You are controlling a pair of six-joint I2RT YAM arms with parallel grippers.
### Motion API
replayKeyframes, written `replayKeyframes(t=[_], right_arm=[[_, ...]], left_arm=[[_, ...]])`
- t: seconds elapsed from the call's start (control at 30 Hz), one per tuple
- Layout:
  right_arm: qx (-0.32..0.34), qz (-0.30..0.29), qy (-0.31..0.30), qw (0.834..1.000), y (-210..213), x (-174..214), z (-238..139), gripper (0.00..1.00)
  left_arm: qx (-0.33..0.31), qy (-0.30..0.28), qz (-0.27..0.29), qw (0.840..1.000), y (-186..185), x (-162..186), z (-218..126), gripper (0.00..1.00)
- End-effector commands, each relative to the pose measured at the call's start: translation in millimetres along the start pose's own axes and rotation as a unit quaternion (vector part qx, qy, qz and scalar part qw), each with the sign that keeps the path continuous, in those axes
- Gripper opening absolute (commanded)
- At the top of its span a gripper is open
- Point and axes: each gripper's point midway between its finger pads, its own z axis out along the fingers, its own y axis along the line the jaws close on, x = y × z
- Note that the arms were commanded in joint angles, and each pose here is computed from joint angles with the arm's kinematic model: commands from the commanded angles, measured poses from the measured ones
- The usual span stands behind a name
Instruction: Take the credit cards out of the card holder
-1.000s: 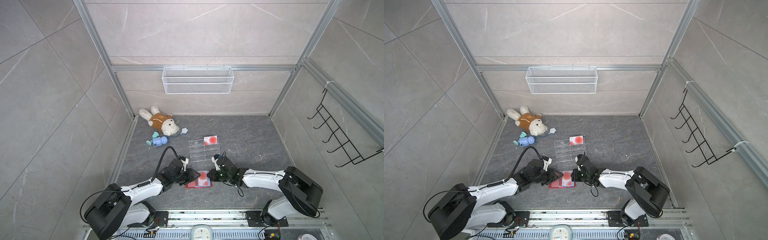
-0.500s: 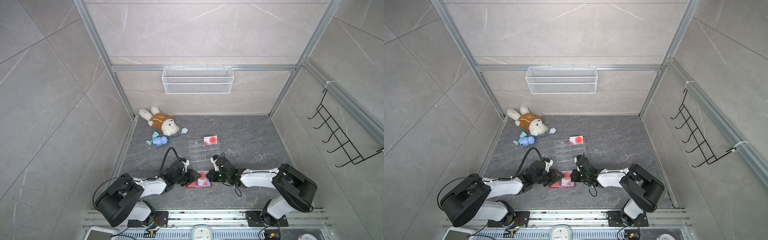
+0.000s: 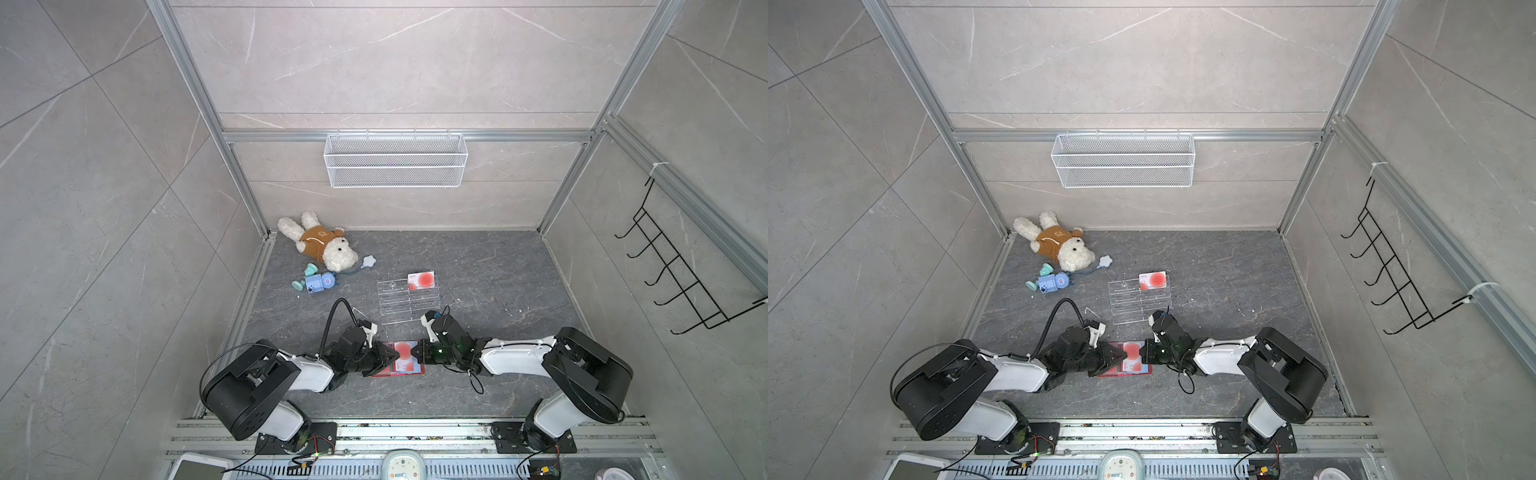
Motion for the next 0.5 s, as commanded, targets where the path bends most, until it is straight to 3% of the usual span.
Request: replayKeyframes(t=[0.0,0.17,0.4,0.47], right_arm=[[0.019,0.010,0.020,1.000,-14.8,12.9,3.4,0.00],[0.017,0.009,0.021,1.000,-14.1,12.9,3.7,0.00],[0.017,0.008,0.022,1.000,-14.0,13.1,3.0,0.00],[0.020,0.008,0.022,1.000,-15.0,13.5,2.6,0.00]], left_arm=[[0.026,-0.003,0.005,1.000,-8.5,-1.5,1.9,0.18],[0.025,-0.001,0.002,1.000,-3.8,-0.6,5.2,0.16],[0.035,-0.006,0.000,0.999,-4.4,-0.9,5.1,0.00],[0.034,-0.008,0.002,0.999,-4.3,-1.1,3.8,0.00]])
